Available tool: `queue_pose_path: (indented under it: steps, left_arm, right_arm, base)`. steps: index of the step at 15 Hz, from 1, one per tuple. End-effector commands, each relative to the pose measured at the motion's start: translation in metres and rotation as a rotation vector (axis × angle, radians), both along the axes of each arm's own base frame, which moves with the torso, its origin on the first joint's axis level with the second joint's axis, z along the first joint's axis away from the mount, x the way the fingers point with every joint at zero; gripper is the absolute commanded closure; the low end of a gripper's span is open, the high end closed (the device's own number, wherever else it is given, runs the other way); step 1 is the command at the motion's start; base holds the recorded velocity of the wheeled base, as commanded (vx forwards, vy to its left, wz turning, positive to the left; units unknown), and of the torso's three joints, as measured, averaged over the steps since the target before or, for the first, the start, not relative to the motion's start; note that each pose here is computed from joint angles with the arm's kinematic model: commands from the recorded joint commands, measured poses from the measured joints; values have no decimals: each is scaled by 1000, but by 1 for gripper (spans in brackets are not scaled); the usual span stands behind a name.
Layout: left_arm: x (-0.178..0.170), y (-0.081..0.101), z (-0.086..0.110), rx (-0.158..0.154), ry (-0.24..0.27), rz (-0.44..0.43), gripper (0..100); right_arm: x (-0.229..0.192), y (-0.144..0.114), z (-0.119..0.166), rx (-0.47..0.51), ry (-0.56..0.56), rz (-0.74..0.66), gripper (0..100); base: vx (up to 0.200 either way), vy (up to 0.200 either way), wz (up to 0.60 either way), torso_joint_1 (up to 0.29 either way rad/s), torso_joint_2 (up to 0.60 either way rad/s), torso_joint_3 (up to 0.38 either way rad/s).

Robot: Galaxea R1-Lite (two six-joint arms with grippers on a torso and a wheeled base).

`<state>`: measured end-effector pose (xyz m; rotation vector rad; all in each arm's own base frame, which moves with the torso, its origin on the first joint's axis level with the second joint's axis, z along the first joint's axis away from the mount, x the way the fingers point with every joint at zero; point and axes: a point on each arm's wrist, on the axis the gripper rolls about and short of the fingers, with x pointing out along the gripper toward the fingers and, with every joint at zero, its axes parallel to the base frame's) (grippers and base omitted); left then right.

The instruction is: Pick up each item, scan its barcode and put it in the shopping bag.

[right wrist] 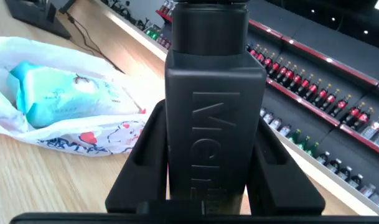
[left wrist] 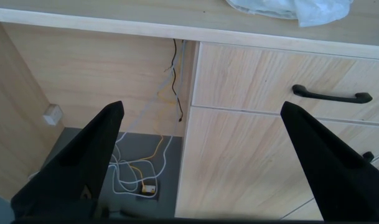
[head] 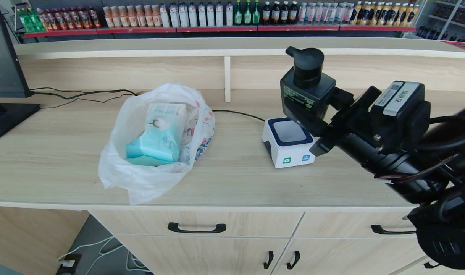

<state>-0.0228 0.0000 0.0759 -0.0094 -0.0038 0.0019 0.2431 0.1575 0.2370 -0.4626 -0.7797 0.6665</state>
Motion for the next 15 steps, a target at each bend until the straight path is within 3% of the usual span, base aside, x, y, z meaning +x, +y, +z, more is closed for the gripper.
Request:
queue_pose_path:
  steps: [1,2,7,11,15]
  left_arm:
    - [0,0,0,0,-1,0,0]
    - [0,0,0,16,2,-2,0]
    - [0,0,0,22,4,-3,0]
    - [0,0,0,22,4,-3,0]
    - [0,0,0,19,4,-2,0]
  right_arm:
    - [-11,-13,5,31,17,-11,100]
    - [-17,-25,-3,89,132,-9,100]
    - [-13,-49,-2,405,355,-88,100]
    - [-14,-55,-21,400,437,-124,100]
    - [-11,-54,-22,414,450,-119,100]
  base:
    - [0,0,0,0,0,0]
    - [0,0,0,0,0,0]
    - [0,0,0,0,0,0]
    - [0,0,0,0,0,0]
    - [-150,0,0,7,-1,3]
